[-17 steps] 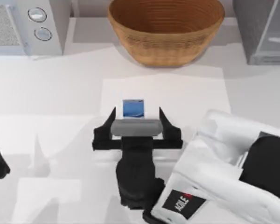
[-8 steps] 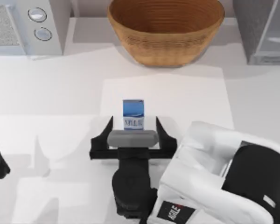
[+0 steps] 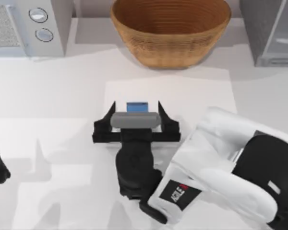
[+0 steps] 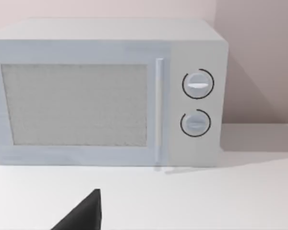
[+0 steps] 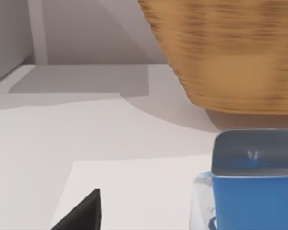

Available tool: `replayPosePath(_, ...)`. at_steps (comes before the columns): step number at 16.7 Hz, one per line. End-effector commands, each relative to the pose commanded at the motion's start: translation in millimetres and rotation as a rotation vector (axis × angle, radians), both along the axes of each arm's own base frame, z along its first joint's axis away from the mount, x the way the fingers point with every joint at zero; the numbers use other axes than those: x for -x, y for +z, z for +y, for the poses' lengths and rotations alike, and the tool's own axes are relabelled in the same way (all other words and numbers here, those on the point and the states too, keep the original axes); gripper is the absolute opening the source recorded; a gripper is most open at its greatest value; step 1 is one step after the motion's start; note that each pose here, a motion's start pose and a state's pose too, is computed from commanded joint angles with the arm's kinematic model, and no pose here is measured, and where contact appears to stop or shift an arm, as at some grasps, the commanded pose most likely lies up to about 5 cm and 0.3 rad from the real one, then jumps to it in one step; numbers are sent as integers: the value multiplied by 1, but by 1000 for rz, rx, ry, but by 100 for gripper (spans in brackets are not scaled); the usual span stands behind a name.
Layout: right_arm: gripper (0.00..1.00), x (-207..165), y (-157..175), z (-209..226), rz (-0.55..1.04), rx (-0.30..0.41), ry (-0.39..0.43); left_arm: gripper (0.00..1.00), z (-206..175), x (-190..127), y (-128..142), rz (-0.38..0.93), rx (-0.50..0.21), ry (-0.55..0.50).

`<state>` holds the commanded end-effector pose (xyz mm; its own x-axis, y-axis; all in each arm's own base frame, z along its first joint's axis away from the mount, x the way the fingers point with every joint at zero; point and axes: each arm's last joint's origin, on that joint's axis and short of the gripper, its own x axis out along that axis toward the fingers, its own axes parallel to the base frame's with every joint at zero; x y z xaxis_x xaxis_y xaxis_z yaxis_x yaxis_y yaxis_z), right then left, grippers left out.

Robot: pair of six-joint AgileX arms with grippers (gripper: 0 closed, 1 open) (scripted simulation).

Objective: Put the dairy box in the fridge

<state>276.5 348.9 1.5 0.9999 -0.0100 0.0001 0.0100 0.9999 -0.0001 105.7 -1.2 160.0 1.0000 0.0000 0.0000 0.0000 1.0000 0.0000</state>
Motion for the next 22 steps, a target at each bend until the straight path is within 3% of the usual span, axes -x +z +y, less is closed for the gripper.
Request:
replayPosePath(4, 100, -1, 0, 0, 0, 0, 0, 100, 0, 0, 0, 0, 0, 0)
replayPosePath(17, 2, -1, 0, 0, 0, 0, 0, 100, 0, 0, 0, 0, 0, 0)
replayPosePath(22, 0, -1, 0, 0, 0, 0, 0, 100, 0, 0, 0, 0, 0, 0)
